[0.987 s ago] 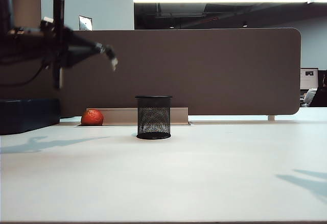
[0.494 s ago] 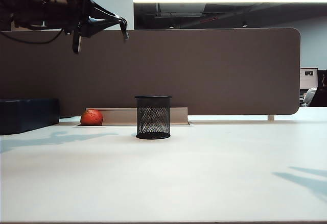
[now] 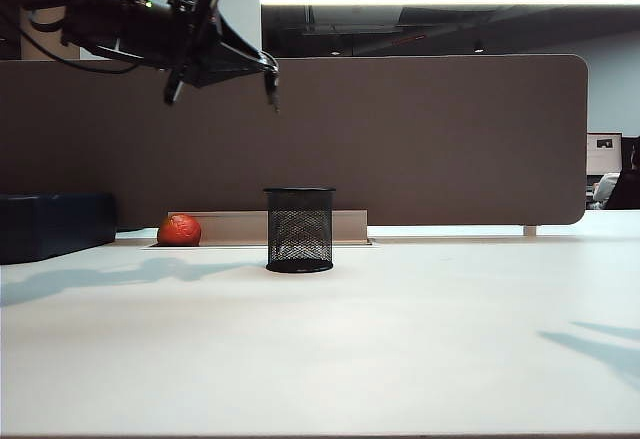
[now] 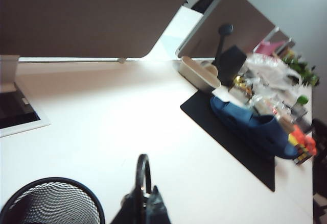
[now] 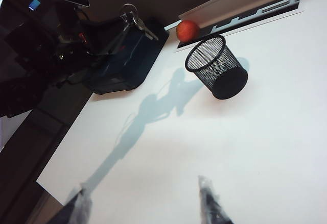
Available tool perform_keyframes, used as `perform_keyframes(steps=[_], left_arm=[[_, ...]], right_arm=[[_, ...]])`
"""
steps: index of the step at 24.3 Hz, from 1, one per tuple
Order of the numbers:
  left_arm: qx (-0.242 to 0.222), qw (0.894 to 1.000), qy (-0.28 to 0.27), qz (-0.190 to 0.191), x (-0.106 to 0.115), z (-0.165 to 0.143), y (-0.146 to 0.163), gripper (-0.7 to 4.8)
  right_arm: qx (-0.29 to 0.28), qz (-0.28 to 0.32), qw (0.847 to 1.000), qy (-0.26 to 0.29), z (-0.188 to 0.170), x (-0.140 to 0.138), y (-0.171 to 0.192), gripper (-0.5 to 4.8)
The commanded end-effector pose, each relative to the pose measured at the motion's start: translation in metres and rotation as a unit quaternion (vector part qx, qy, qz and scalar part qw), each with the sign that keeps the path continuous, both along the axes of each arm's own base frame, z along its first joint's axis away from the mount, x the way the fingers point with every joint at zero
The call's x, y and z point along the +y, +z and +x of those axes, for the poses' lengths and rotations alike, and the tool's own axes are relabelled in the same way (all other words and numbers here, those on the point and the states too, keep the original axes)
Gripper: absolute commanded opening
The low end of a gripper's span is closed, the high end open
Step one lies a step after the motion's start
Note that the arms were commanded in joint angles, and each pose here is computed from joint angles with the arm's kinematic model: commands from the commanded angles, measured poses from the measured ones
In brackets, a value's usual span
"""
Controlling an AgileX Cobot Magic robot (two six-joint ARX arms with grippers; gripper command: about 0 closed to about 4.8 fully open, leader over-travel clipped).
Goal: Pick up a bunch of keys from the table, then put them into the black basket.
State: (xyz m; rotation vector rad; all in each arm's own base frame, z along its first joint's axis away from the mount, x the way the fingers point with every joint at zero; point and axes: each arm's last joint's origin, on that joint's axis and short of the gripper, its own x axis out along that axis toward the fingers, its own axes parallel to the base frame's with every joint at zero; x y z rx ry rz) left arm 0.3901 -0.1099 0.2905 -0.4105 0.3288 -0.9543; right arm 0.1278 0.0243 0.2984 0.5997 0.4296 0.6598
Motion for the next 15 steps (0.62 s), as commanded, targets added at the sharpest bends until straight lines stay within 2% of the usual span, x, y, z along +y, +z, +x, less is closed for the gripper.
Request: perform_keyframes(steps=[1, 15], left_arm=[[-0.019, 1.000, 0.004, 0.024, -0.010, 0.001, -0.005, -0.06], [0.020, 0.998, 0.026, 0.060, -0.024, 0.017, -0.049, -0.06]], right_arm=[[-0.015, -0.003, 1.000, -0.004, 0.000, 0.000, 0.003, 2.73], [-0.025, -0.021, 0.999, -0.001, 0.003, 0.000, 0.002, 2.74]])
